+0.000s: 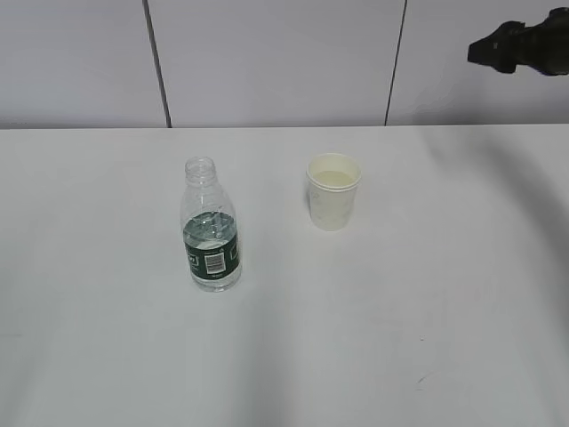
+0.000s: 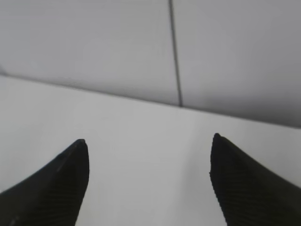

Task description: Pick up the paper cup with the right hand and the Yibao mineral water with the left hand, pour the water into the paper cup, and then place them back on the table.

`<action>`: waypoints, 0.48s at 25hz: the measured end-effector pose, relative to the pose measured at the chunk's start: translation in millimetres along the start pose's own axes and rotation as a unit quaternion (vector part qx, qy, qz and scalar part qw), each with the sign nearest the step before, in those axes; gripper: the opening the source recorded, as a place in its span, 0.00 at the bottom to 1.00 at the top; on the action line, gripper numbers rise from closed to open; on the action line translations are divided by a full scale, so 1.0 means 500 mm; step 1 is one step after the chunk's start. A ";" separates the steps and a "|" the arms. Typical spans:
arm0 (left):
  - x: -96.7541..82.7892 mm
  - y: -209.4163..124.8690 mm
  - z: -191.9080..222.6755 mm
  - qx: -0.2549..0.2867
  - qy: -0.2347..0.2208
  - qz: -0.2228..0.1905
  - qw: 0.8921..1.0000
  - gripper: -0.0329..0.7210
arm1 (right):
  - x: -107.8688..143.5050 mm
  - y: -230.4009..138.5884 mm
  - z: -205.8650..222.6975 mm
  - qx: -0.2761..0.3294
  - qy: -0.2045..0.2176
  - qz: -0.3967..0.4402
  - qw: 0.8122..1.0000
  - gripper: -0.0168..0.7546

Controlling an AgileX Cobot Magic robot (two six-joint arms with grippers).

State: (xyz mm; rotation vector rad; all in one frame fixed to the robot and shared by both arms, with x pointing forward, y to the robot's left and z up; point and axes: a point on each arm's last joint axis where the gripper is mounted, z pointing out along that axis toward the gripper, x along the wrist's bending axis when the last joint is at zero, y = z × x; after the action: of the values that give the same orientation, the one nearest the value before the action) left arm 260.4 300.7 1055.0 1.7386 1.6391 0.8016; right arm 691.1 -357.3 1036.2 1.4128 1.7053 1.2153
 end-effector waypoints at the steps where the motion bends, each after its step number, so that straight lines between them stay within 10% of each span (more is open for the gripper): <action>1: 0.000 0.000 0.000 0.000 0.000 0.000 1.000 0.55 | -0.001 0.006 -0.012 -0.017 -0.021 0.003 1.000 0.79; 12: 0.000 0.000 0.000 -0.001 0.000 0.000 1.000 0.50 | 0.055 -0.054 -0.119 0.018 -0.179 -0.005 0.984 0.79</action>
State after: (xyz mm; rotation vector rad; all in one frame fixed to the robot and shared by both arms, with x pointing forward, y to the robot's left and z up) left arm 260.4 300.7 1055.0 1.7378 1.6384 0.8025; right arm 621.1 -346.7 1038.0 1.5348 1.4875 0.8651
